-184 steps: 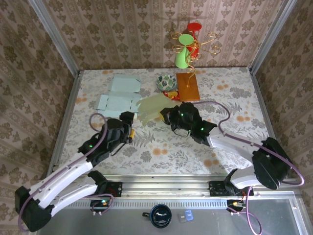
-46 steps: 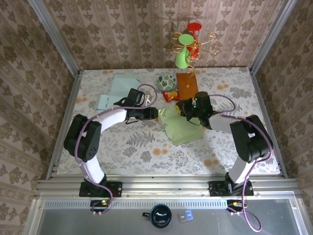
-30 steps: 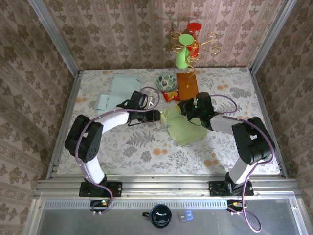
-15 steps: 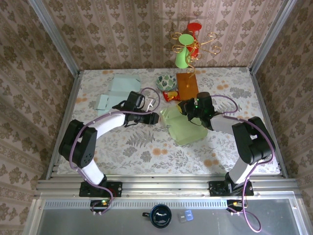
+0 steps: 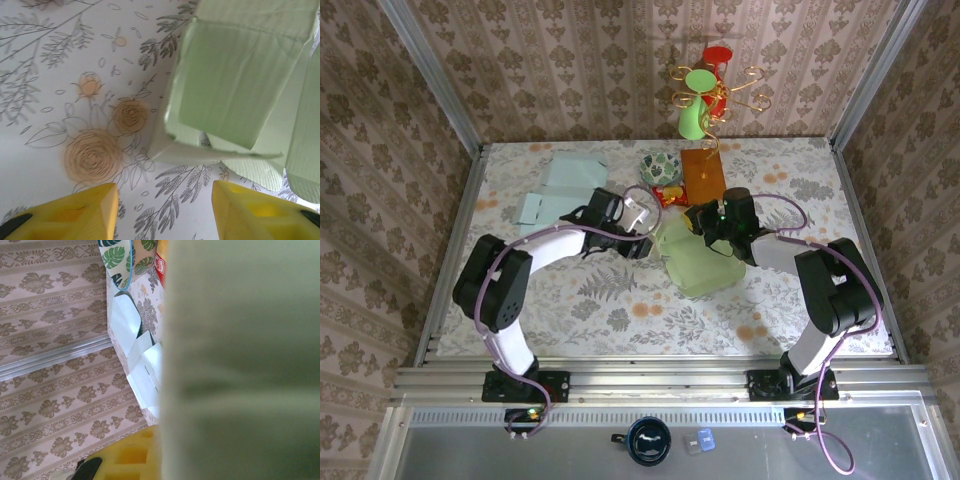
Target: Fold the paper box
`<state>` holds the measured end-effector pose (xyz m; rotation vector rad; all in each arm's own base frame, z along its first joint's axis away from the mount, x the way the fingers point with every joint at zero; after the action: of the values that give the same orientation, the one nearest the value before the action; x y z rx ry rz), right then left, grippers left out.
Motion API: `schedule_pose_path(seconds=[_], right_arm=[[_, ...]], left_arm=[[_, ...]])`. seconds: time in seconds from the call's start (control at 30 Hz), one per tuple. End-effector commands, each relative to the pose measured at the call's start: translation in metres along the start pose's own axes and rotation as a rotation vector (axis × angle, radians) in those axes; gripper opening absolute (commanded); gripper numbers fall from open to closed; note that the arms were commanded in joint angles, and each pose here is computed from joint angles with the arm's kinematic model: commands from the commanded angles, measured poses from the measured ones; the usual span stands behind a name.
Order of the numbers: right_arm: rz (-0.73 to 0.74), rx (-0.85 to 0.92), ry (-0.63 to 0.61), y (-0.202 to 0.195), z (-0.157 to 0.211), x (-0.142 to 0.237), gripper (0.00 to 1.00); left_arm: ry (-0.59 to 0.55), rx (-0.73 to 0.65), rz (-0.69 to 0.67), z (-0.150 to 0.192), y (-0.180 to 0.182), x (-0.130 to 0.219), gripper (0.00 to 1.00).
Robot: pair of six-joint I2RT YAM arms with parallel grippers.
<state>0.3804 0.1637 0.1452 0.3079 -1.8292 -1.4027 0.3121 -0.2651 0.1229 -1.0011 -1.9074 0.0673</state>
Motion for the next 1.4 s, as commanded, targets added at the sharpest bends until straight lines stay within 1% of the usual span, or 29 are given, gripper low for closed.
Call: schedule_pose_path(seconds=[0.0, 0.33, 0.5, 0.7, 0.83, 0.97, 1.1, 1.37], right_arm=[[0.011, -0.014, 0.016, -0.004, 0.001, 0.001, 0.00], [0.000, -0.027, 0.033, -0.005, 0.000, -0.001, 0.00], [-0.004, -0.031, 0.032, -0.004, 0.000, -0.002, 0.00], [-0.015, -0.030, 0.023, -0.003, -0.002, -0.002, 0.00], [-0.024, -0.031, 0.013, -0.003, -0.003, -0.001, 0.00], [-0.041, -0.030, -0.005, -0.005, -0.002, -0.001, 0.00], [-0.073, -0.014, -0.036, -0.011, -0.002, 0.000, 0.00], [-0.181, -0.004, -0.114, -0.021, 0.000, 0.004, 0.00]], left_arm=[[-0.036, -0.072, 0.004, -0.015, -0.006, -0.001, 0.54], [-0.053, -0.106, 0.043, -0.015, -0.023, -0.011, 0.50], [-0.057, -0.120, 0.047, -0.017, -0.032, -0.015, 0.46], [-0.094, -0.090, 0.027, -0.021, -0.037, -0.016, 0.41], [-0.108, -0.061, 0.008, -0.022, -0.038, -0.018, 0.39], [-0.129, -0.034, -0.017, -0.022, -0.041, -0.021, 0.40], [-0.147, -0.005, -0.076, -0.019, -0.039, -0.026, 0.40], [-0.164, 0.012, -0.110, -0.010, -0.043, -0.034, 0.39]])
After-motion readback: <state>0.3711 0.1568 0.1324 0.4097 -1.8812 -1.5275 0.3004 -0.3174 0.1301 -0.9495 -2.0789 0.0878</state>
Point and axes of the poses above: each hand's point on the last joint's axis, 136 mm out from that joint toward the fingers, its own x axis back along the fingers, its own y axis along the line the jaws close on, z = x × y, the point moved 6 cm from there along x, back along the fingers, and after that the axes turned 11 degrees about x, right-handed, at the moved point
